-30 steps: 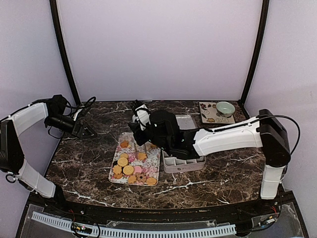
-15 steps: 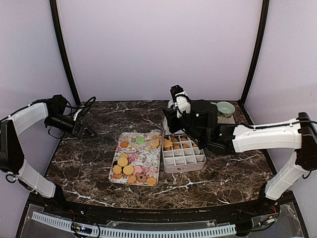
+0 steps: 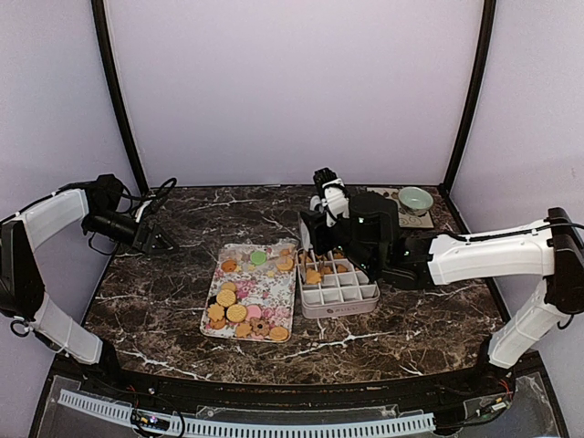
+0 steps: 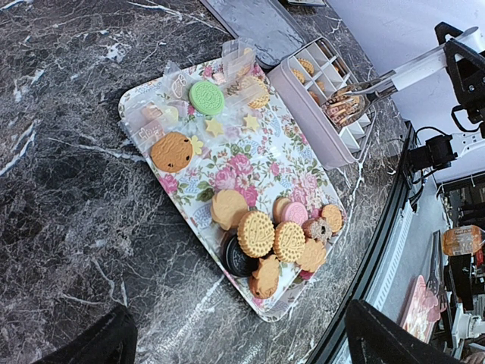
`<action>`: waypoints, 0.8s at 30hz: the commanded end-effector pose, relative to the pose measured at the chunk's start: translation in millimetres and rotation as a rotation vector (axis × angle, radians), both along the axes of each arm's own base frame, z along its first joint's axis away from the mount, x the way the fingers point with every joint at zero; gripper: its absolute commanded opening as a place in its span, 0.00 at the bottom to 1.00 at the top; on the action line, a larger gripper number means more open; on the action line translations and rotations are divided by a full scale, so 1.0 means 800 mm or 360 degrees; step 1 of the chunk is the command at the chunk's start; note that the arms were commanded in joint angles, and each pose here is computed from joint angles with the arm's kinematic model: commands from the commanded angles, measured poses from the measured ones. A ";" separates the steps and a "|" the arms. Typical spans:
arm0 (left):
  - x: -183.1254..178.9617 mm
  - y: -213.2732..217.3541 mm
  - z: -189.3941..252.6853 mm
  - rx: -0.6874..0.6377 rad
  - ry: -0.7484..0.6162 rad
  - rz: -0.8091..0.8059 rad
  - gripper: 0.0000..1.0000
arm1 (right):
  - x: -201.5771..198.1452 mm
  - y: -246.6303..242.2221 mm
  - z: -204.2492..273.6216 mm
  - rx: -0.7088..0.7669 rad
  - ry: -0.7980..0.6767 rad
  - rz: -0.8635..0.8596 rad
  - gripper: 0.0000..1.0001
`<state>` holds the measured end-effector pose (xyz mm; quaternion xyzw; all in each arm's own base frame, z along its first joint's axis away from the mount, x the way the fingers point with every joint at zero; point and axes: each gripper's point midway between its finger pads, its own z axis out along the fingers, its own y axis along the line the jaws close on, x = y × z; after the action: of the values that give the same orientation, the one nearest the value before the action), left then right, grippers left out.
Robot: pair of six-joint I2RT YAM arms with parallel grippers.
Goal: Pack the cookies
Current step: Place the fake cookies in the empty pocket of the box.
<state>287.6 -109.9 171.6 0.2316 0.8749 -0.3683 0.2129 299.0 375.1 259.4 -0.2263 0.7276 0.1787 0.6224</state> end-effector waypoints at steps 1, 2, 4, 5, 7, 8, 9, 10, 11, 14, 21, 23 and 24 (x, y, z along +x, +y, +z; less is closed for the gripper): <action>-0.002 0.000 0.012 -0.0024 -0.0030 0.0002 0.98 | -0.007 0.003 0.028 0.0124 -0.0038 0.0024 0.27; -0.001 0.000 0.013 -0.0024 -0.0030 0.0002 0.98 | -0.007 0.003 0.028 0.0123 -0.0036 0.0025 0.31; -0.001 0.000 0.013 -0.0025 -0.0030 0.0002 0.98 | -0.007 0.003 0.030 0.0125 -0.0037 0.0027 0.35; -0.001 0.000 0.013 -0.0025 -0.0029 0.0003 0.98 | -0.008 0.003 0.031 0.0128 -0.0039 0.0027 0.36; -0.001 0.000 0.014 -0.0024 -0.0031 0.0004 0.98 | -0.009 0.003 0.035 0.0135 -0.0045 0.0033 0.38; -0.001 0.000 0.014 -0.0026 -0.0032 0.0004 0.98 | -0.009 0.002 0.038 0.0138 -0.0050 0.0033 0.39; -0.001 0.000 0.014 -0.0025 -0.0032 0.0003 0.98 | -0.009 0.002 0.040 0.0140 -0.0053 0.0034 0.39; -0.001 0.000 0.014 -0.0026 -0.0031 0.0004 0.98 | -0.009 0.001 0.042 0.0141 -0.0057 0.0034 0.39; -0.002 0.000 0.014 -0.0028 -0.0028 0.0005 0.98 | -0.009 0.001 0.044 0.0142 -0.0059 0.0034 0.40; -0.002 0.000 0.014 -0.0029 -0.0029 0.0004 0.98 | -0.010 0.001 0.047 0.0142 -0.0067 0.0037 0.39; -0.002 0.000 0.013 -0.0029 -0.0030 0.0002 0.98 | -0.018 0.014 0.072 0.0187 -0.0109 0.0101 0.36; -0.002 0.000 0.012 -0.0026 -0.0025 0.0004 0.98 | -0.026 0.026 0.082 0.0194 -0.0130 0.0147 0.36; -0.002 0.000 0.011 -0.0022 -0.0024 0.0006 0.98 | -0.030 0.034 0.092 0.0211 -0.0148 0.0174 0.36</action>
<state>287.5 -109.9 171.7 0.2316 0.8748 -0.3685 0.2129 289.4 382.0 282.3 -0.2310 0.7123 0.2032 0.6308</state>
